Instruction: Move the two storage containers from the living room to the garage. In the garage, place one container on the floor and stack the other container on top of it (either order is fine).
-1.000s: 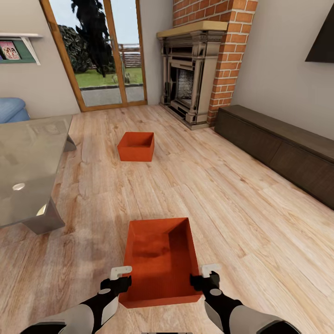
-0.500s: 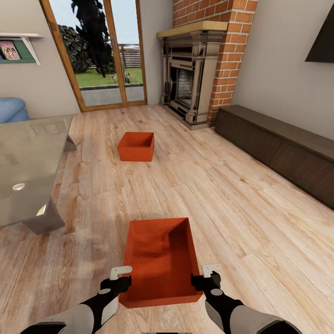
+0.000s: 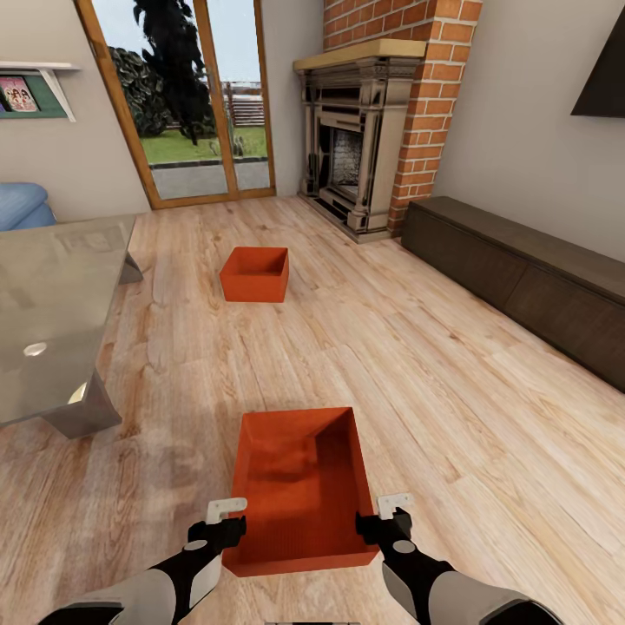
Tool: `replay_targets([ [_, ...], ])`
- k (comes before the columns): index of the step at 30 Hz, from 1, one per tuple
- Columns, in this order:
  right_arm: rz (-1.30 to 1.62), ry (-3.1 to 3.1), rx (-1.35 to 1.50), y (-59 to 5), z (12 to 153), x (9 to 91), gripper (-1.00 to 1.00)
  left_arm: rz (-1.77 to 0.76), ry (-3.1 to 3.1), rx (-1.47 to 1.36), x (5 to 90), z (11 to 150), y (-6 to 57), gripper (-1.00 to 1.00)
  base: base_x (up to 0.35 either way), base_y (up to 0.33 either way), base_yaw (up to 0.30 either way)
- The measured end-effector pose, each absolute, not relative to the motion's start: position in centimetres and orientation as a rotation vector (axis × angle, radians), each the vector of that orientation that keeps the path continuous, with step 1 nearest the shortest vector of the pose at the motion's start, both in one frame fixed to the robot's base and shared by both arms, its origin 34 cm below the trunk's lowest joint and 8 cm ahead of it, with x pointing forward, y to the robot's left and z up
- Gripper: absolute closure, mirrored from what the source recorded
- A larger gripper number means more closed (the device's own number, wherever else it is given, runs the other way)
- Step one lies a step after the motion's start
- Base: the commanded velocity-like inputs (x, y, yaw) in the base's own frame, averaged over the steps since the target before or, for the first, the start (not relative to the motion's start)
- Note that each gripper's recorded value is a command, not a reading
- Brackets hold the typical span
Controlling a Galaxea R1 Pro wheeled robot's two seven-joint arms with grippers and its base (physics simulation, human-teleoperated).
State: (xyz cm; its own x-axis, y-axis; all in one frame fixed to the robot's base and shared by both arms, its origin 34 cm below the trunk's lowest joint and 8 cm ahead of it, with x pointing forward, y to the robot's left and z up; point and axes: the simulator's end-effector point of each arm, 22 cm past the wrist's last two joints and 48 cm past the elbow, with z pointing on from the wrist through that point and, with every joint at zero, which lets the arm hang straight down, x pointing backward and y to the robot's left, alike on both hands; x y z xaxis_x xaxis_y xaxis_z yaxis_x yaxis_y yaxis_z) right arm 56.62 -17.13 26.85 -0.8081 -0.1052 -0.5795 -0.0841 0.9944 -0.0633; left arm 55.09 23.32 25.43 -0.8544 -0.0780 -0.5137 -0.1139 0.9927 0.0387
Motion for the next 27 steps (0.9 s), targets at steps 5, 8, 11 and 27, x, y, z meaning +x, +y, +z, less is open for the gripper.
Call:
replay_targets([
  [5,-0.044,2.515,-0.131,-17.1,26.4,56.6,-1.0,0.091,2.6,-0.136,55.0,25.0,23.3,-1.0,0.0,0.0,0.0],
  [8,-0.044,2.512,-0.131,-17.1,25.8,56.4,-1.0,0.091,2.6,-0.135,54.8,24.3,23.3,-1.0,0.0,0.0,0.0],
  [11,-0.044,2.512,-0.131,-17.1,25.1,56.3,-1.0,0.091,2.6,-0.135,54.7,23.7,23.3,-1.0,0.0,0.0,0.0],
  [27,-0.044,2.511,-0.131,-17.1,22.7,55.7,-1.0,0.091,2.599,-0.135,54.1,21.2,23.3,-1.0,0.0,0.0,0.0],
])
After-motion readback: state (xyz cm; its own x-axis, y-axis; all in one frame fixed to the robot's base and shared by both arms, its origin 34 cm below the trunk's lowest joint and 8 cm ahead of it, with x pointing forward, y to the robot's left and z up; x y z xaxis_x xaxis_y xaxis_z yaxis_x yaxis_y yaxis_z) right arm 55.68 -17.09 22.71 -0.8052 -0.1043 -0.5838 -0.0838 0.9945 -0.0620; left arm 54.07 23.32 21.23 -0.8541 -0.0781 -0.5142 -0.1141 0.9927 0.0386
